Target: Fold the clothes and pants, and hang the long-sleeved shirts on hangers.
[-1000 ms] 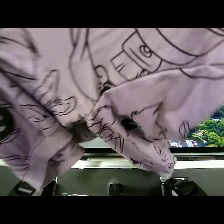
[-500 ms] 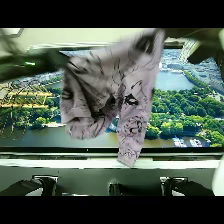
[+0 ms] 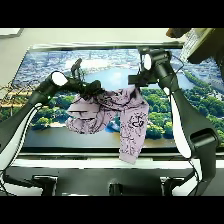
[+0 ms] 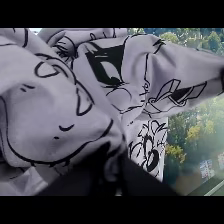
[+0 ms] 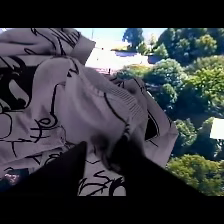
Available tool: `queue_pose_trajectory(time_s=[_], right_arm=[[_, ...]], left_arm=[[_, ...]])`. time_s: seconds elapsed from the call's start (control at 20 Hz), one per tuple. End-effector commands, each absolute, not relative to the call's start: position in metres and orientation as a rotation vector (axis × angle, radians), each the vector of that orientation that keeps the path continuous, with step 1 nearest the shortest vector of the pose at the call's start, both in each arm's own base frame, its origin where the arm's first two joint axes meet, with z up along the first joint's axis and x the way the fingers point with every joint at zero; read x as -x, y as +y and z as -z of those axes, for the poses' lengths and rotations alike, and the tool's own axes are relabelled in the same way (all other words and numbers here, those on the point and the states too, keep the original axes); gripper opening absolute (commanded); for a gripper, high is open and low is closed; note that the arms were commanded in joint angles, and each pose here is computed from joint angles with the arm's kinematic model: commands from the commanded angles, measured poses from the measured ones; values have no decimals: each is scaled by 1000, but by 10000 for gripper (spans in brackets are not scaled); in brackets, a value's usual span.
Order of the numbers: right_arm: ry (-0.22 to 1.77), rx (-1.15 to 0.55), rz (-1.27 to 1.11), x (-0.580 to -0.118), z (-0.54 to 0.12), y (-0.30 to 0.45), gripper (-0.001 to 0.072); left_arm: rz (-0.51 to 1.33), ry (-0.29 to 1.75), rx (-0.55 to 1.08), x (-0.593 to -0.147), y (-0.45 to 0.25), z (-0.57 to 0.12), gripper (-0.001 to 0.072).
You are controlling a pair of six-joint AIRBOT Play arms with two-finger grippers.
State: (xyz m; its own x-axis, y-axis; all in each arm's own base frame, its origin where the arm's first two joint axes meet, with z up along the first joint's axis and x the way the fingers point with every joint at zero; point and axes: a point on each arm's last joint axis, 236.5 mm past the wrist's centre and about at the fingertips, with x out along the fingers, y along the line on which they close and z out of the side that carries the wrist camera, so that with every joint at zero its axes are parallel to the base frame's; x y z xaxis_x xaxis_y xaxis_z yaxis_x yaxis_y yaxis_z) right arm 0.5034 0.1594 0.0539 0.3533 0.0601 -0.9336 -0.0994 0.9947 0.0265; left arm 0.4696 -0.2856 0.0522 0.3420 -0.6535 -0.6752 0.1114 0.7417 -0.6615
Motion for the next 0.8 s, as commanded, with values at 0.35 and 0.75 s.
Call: queue_pose_trajectory(time_s=[0.35,0.75], right_arm=[[1239,49,-117,-438,-133,58,499],[1491,-548,-250,-331,2,69,623]], left_arm=[[264,996,649,-454,-86,-144,631],[117,1192,752,-331,-62,-47,627]])
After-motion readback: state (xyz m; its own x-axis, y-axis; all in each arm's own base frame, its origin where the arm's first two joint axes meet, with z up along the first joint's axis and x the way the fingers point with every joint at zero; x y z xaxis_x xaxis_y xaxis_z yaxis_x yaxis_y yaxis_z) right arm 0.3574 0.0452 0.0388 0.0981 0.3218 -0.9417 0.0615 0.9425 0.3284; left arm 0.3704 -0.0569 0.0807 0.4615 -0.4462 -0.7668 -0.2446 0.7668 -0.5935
